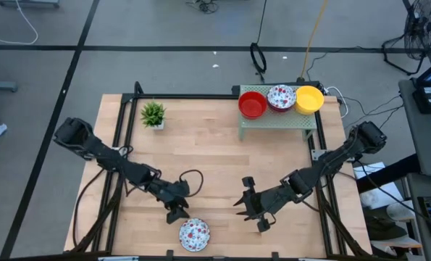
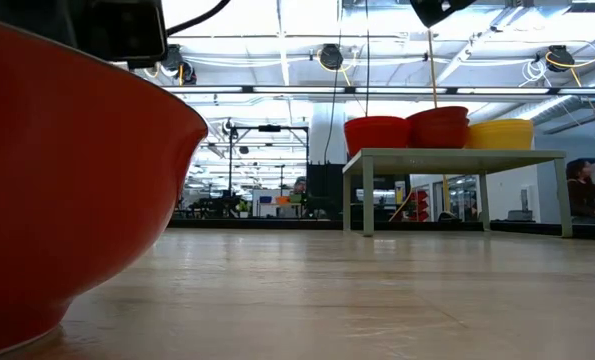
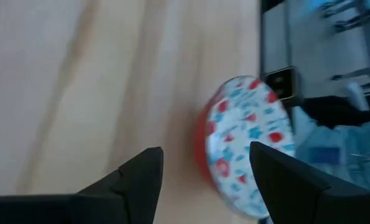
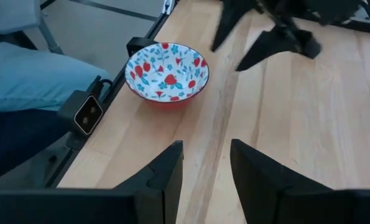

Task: Pick & Place Mini bowls
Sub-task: Stack the white pattern bowl on the stacked white pattern bowl on the shelf

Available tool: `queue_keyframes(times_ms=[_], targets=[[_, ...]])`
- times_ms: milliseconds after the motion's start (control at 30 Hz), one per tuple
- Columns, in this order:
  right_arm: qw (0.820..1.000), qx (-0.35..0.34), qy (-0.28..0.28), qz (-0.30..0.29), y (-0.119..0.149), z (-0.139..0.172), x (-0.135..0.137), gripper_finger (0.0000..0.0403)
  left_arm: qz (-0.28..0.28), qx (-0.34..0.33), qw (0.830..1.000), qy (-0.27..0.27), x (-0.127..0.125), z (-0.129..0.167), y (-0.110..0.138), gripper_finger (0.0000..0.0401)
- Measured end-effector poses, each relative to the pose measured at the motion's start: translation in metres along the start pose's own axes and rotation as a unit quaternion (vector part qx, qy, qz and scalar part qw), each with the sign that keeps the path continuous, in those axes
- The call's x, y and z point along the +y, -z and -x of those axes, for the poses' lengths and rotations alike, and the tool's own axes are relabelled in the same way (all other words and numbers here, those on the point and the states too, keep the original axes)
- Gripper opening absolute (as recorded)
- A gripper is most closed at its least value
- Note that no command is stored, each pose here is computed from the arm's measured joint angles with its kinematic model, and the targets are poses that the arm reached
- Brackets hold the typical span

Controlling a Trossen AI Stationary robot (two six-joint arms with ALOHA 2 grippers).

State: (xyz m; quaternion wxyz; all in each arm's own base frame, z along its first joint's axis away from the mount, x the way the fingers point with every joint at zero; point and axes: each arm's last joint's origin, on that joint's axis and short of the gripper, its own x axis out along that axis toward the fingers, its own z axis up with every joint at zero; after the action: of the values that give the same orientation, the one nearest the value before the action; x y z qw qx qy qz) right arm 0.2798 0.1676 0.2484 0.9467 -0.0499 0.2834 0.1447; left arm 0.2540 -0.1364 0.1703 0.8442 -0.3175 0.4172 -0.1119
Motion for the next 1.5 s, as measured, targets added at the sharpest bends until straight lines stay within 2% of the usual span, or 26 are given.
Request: queue_keyframes(times_ms=[100, 433, 733, 867, 1267, 1367, 1500], targets=[[1.000, 0.000, 0.000, 0.000, 0.000, 0.000, 0.000, 0.0121, -0.012, -0.006, 1.000, 0.015, -0.003, -0.008, 0.002, 0.0240], [1.000, -0.001, 0.000, 0.000, 0.000, 0.000, 0.000, 0.0121, -0.025, 0.027, 0.999, -0.018, 0.003, -0.035, 0.026, 0.0237], [1.000, -0.001, 0.000, 0.000, 0.000, 0.000, 0.000, 0.0121, -0.021, 0.027, 0.999, -0.013, 0.002, -0.041, 0.031, 0.0228], [1.000, -0.001, 0.000, 0.000, 0.000, 0.000, 0.000, 0.0121, -0.023, 0.022, 0.999, -0.008, -0.003, -0.042, 0.027, 0.0188], [1.000, -0.001, 0.000, 0.000, 0.000, 0.000, 0.000, 0.0121, -0.054, -0.008, 0.999, -0.004, -0.016, -0.042, 0.013, 0.0024], [1.000, -0.001, 0.000, 0.000, 0.000, 0.000, 0.000, 0.0121, -0.056, -0.010, 0.998, -0.002, -0.015, -0.042, 0.010, 0.0009], [1.000, -0.001, 0.000, 0.000, 0.000, 0.000, 0.000, 0.0121, -0.052, -0.006, 0.998, -0.021, -0.008, -0.041, 0.007, 0.0019]])
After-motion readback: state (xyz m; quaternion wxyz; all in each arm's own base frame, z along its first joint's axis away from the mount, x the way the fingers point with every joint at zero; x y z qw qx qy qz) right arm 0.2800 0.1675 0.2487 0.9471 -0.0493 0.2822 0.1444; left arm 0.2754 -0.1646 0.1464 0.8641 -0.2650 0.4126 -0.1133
